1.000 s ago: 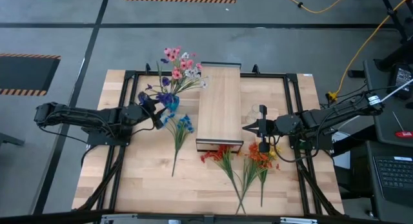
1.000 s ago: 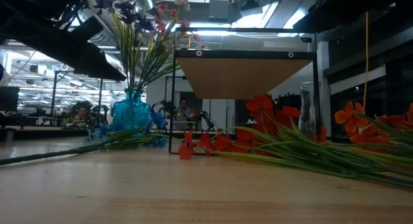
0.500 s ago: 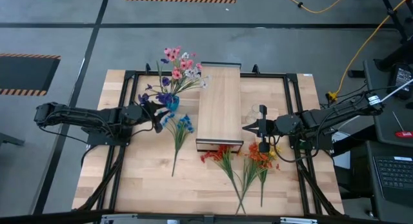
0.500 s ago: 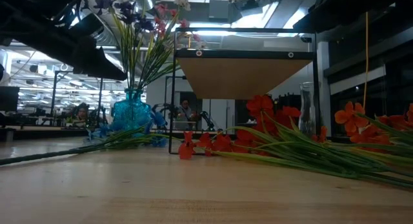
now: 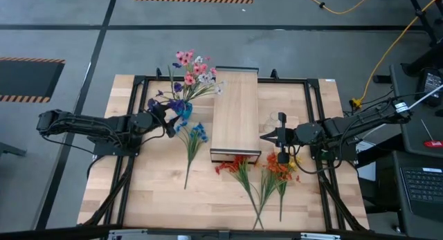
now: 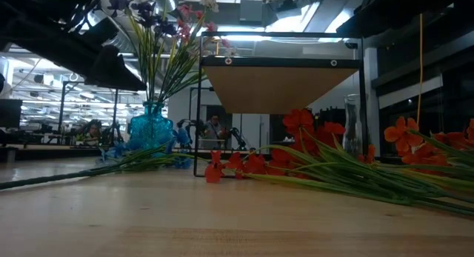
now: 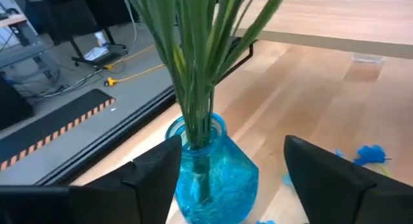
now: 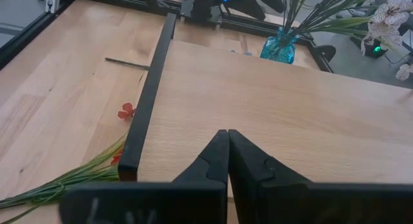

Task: Pick and place flowers into a vace then onto a shelf
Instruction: Put the blue vase on the shelf

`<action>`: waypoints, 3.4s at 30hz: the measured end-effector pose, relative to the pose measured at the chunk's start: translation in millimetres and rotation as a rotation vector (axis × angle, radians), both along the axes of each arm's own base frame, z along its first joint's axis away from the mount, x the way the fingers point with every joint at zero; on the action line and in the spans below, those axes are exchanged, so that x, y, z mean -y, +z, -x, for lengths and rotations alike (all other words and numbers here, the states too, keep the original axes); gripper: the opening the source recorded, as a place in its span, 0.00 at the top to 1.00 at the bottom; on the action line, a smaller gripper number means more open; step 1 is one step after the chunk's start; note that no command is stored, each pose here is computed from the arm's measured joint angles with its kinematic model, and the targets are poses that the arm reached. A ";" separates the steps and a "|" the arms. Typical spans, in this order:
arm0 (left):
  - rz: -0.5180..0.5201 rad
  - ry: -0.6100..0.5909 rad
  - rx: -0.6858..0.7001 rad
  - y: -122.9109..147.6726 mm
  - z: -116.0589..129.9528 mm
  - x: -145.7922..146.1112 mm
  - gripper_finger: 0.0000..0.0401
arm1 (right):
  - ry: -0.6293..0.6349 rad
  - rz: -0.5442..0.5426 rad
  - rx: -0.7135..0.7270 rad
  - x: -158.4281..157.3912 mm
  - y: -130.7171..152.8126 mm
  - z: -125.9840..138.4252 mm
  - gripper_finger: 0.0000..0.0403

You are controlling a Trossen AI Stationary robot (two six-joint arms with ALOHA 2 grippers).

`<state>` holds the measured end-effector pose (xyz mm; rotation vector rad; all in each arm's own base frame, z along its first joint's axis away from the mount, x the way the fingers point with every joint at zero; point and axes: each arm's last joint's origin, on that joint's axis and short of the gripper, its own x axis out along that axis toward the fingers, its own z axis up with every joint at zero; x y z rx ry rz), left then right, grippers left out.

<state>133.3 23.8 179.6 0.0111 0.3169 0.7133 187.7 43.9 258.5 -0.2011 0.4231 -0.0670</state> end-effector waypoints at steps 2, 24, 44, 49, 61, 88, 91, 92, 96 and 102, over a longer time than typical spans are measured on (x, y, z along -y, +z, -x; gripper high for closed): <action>-0.009 -0.007 -0.009 0.0 -0.1 0.1 0.31 | 0.000 0.000 0.000 -0.1 0.0 0.0 0.98; 0.072 0.019 -0.008 -21.5 -4.6 -16.6 0.31 | 0.010 0.021 -0.002 -0.1 0.0 0.0 0.98; 0.067 0.036 0.005 -25.8 -12.8 -42.9 0.31 | 0.009 0.020 -0.001 0.0 0.1 0.0 0.98; 0.076 0.041 0.004 -27.8 -13.3 -47.4 0.31 | 0.009 0.020 -0.001 -0.1 0.2 0.0 0.98; 0.075 0.013 0.000 -31.8 -16.4 -56.9 0.31 | 0.009 0.020 -0.001 -0.1 0.2 0.0 0.98; 0.024 -0.016 0.021 -34.6 -25.1 -62.4 0.60 | 0.009 0.020 0.000 0.0 0.2 0.0 0.98; 0.010 -0.016 0.050 -29.9 -24.3 -62.0 0.60 | 0.009 0.021 0.000 0.0 0.2 0.0 0.98; 0.002 -0.016 0.064 -26.9 -24.4 -62.1 0.60 | 0.010 0.023 -0.001 0.0 0.2 0.0 0.98; -0.054 -0.022 0.132 -9.9 -24.7 -62.3 0.60 | 0.011 0.027 -0.001 0.0 0.2 0.0 0.98; -0.123 -0.038 0.233 16.5 -23.6 -61.4 0.60 | 0.013 0.032 -0.001 0.0 0.2 0.0 0.98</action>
